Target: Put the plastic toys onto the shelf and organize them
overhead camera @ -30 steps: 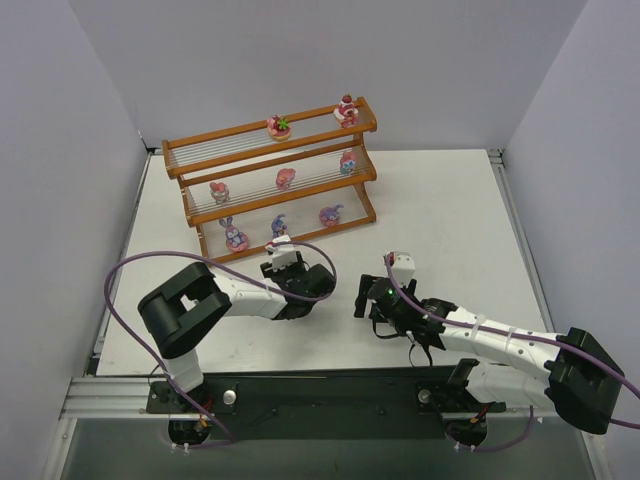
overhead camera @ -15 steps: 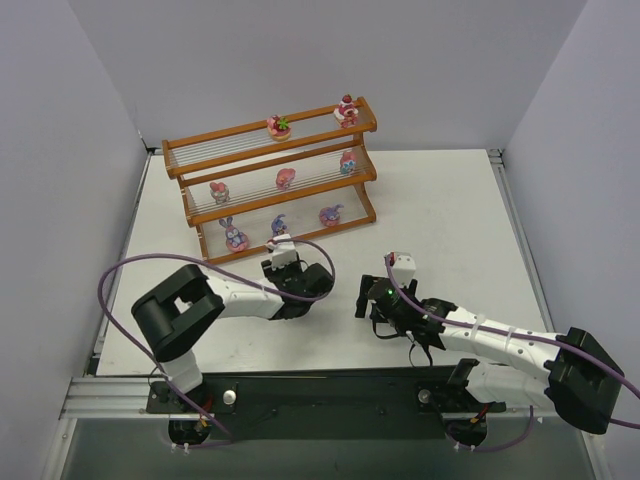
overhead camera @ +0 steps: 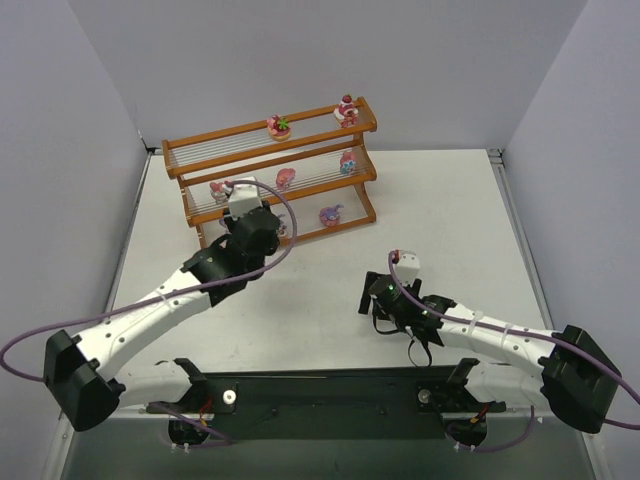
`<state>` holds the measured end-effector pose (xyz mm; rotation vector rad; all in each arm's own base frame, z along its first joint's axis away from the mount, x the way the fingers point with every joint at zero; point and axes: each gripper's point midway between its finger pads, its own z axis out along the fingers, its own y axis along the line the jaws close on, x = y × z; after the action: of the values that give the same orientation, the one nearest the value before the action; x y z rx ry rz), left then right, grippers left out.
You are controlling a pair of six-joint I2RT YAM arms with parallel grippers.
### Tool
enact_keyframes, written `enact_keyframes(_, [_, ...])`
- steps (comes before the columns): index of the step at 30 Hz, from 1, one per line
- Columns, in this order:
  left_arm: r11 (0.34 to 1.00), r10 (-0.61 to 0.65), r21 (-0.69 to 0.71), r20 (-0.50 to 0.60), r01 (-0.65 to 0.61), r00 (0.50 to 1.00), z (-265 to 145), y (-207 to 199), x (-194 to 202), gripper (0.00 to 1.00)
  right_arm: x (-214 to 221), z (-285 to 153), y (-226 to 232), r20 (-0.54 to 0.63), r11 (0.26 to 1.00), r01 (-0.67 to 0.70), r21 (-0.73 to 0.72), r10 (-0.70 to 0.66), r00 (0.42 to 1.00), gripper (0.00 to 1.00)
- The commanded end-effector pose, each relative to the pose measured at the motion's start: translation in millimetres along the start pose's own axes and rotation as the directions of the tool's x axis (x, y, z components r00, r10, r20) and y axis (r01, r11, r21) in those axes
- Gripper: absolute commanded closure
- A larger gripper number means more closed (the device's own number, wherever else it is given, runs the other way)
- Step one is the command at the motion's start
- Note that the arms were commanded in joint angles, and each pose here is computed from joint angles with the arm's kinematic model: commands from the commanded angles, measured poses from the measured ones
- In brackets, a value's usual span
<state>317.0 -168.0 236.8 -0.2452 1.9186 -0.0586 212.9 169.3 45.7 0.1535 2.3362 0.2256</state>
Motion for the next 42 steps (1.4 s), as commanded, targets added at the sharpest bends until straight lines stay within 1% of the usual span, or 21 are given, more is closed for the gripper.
enact_keyframes(1, [0.996,0.085,0.008,0.018,-0.085,0.996,-17.1,27.1,-54.7,1.00,-6.8,3.9,-4.9,0.008,0.999,-0.014,0.050,0.014,1.000,0.26])
enact_keyframes(3, [0.996,0.093,0.000,0.038,-0.093,0.995,-20.6,32.4,-79.0,1.00,-6.2,5.7,-5.5,0.005,0.998,-0.020,0.056,0.020,1.000,0.26])
enact_keyframes(4, [0.996,0.087,-0.026,0.046,-0.086,0.995,-17.7,40.3,-89.7,1.00,-4.1,7.4,-5.9,-0.002,0.998,-0.019,0.061,0.019,1.000,0.26])
enact_keyframes(5, [0.995,0.096,-0.035,0.027,-0.096,0.995,-13.8,41.4,-91.3,1.00,-2.6,8.6,-5.1,-0.006,0.998,-0.019,0.059,0.020,1.000,0.26])
enact_keyframes(6, [0.994,0.103,-0.034,0.049,-0.101,0.994,-14.3,40.6,-108.6,1.00,-2.5,9.6,-2.7,-0.008,0.998,-0.030,0.052,0.031,0.999,0.27])
enact_keyframes(7, [0.993,0.109,-0.040,0.056,-0.107,0.992,-11.8,40.4,-115.4,1.00,0.3,11.4,-2.4,-0.018,0.998,-0.026,0.055,0.027,0.999,0.27])
enact_keyframes(8, [0.990,0.123,-0.075,0.041,-0.120,0.992,-2.3,46.8,-117.1,1.00,1.2,12.0,-0.5,-0.023,0.999,-0.022,0.049,0.024,0.999,0.27])
enact_keyframes(10, [0.990,0.112,-0.091,0.071,-0.106,0.991,-1.0,48.7,-140.1,1.00,4.2,14.2,2.4,-0.033,0.999,-0.017,0.042,0.019,0.999,0.28])
enact_keyframes(11, [0.989,0.106,-0.114,0.076,-0.097,0.991,6.1,54.4,-146.7,1.00,5.1,15.1,3.4,-0.037,0.999,-0.019,0.039,0.020,0.999,0.29])
enact_keyframes(12, [0.990,0.102,-0.102,0.083,-0.094,0.991,8.9,53.3,-152.1,1.00,5.7,15.6,4.0,-0.040,0.999,-0.017,0.038,0.018,0.999,0.29])
enact_keyframes(13, [0.993,0.089,-0.090,0.106,-0.079,0.990,8.6,53.0,-166.2,1.00,7.0,16.5,4.6,-0.045,0.999,-0.016,0.040,0.018,0.999,0.29])
enact_keyframes(15, [0.992,0.098,-0.091,0.094,-0.090,0.991,20.7,56.7,-173.5,1.00,6.2,16.4,7.7,-0.049,0.999,-0.013,0.033,0.015,0.999,0.29])
enact_keyframes(17, [0.988,0.128,-0.103,0.112,-0.117,0.985,31.2,56.4,-185.4,1.00,5.6,15.6,9.8,-0.047,1.000,-0.009,0.027,0.011,0.999,0.29])
enact_keyframes(19, [0.986,0.133,-0.115,0.111,-0.120,0.985,44.0,63.6,-189.2,1.00,3.5,13.9,12.0,-0.039,1.000,-0.013,0.019,0.014,0.999,0.30])
enact_keyframes(23, [0.990,0.109,-0.098,0.066,-0.102,0.992,74.4,71.4,-186.9,1.00,1.3,9.8,16.3,-0.028,1.000,-0.017,-0.001,0.017,0.999,0.30])
enact_keyframes(26, [0.994,0.081,-0.076,0.066,-0.076,0.995,87.2,72.6,-191.2,1.00,0.4,7.0,17.9,-0.025,1.000,-0.023,-0.011,0.023,0.999,0.30])
enact_keyframes(28, [0.995,0.065,-0.085,0.081,-0.058,0.995,89.8,76.3,-201.3,1.00,1.3,6.1,17.2,-0.028,1.000,-0.020,-0.011,0.020,0.999,0.30])
enact_keyframes(34, [0.996,0.033,-0.084,0.075,-0.026,0.997,105.7,74.4,-207.4,1.00,6.1,6.3,17.3,-0.037,1.000,-0.020,-0.012,0.020,0.999,0.30])
enact_keyframes(35, [0.995,0.029,-0.100,0.052,-0.023,0.998,112.0,76.4,-200.8,1.00,6.9,6.4,18.7,-0.039,1.000,-0.024,-0.018,0.023,0.999,0.30])
enact_keyframes(42, [0.990,0.025,-0.139,-0.004,-0.026,1.000,132.0,83.5,-177.3,1.00,9.3,6.9,19.8,-0.045,1.000,-0.014,-0.019,0.013,0.999,0.30])
